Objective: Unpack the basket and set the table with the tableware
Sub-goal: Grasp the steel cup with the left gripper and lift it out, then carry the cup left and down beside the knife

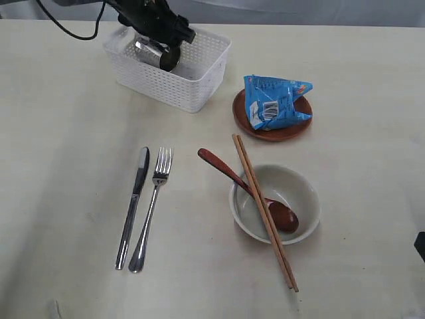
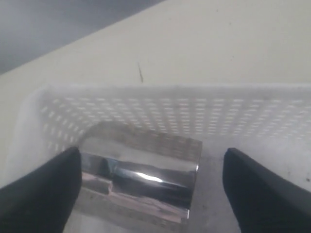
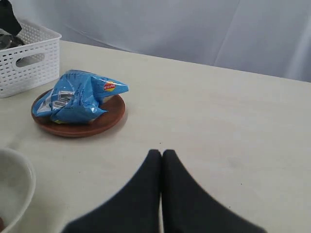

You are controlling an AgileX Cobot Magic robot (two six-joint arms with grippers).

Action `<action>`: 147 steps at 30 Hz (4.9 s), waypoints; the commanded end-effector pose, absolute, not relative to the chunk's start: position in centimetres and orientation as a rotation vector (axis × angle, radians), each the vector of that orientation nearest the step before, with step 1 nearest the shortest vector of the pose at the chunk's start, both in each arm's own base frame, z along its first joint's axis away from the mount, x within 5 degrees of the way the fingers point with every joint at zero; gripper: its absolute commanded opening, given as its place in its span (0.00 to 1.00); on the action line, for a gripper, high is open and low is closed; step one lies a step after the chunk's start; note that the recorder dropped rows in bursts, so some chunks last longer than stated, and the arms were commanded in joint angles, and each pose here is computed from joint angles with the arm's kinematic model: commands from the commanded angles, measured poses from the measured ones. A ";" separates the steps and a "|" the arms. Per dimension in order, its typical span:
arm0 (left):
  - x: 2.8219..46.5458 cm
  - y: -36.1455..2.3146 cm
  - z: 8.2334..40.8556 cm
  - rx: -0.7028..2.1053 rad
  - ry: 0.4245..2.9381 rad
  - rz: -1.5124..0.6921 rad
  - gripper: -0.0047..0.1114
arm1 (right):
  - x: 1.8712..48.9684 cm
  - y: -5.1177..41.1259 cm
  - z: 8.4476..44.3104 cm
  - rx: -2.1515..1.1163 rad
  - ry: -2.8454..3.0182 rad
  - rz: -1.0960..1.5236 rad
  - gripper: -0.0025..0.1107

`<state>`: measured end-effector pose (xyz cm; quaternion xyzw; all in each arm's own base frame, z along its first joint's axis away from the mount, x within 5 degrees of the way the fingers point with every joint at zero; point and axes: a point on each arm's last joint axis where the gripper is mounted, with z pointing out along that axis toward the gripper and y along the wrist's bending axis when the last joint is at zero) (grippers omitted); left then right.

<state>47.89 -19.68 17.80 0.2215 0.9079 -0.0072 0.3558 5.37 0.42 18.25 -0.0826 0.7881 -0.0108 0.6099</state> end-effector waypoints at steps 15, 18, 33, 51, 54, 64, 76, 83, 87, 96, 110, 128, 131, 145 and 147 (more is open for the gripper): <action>47.6 -19.7 14.9 0.613 2.450 0.020 0.53 | 5.3 0.4 18.2 -0.180 1.817 -0.027 0.02; 47.6 -19.7 14.9 0.615 2.449 0.023 0.26 | 5.3 0.4 18.2 -0.180 1.817 -0.027 0.02; 48.2 -15.8 16.8 0.589 2.485 0.242 0.04 | 5.3 0.4 18.2 -0.180 1.817 -0.027 0.02; 46.4 -14.7 23.2 0.554 2.486 0.127 0.04 | 5.3 0.4 18.2 -0.180 1.817 -0.027 0.02; 45.6 -14.5 24.9 0.533 2.489 0.105 0.04 | 5.3 0.4 18.2 -0.180 1.817 -0.027 0.02; 41.0 -13.8 26.7 0.468 2.608 -0.036 0.04 | 5.3 0.4 18.2 -0.180 1.817 -0.027 0.02; 36.7 -12.3 29.9 0.539 2.818 0.020 0.04 | 5.3 0.4 18.2 -0.180 1.817 -0.027 0.02; 33.8 -11.9 30.9 0.502 2.834 -0.086 0.04 | 5.3 0.4 18.2 -0.180 1.817 -0.027 0.02; 31.7 -10.4 29.5 0.475 2.896 0.050 0.04 | 5.3 0.4 18.2 -0.180 1.817 -0.027 0.02; 27.6 -8.5 23.9 0.479 3.111 0.190 0.04 | 5.3 0.4 18.2 -0.180 1.817 -0.027 0.02; 28.6 -9.3 18.4 0.576 3.298 0.179 0.04 | 5.3 0.4 18.2 -0.180 1.817 -0.027 0.02; 32.0 -11.3 21.5 0.523 3.168 -0.015 0.04 | 5.3 0.4 18.2 -0.180 1.817 -0.027 0.02; 31.9 -11.3 21.1 0.524 3.181 -0.011 0.04 | 5.3 0.4 18.2 -0.180 1.817 -0.027 0.02; 32.2 -10.6 21.1 0.522 3.163 0.134 0.04 | 5.3 0.4 18.2 -0.180 1.817 -0.027 0.02; 32.2 -10.6 21.1 0.534 3.162 0.134 0.04 | 5.3 0.4 18.2 -0.180 1.817 -0.027 0.02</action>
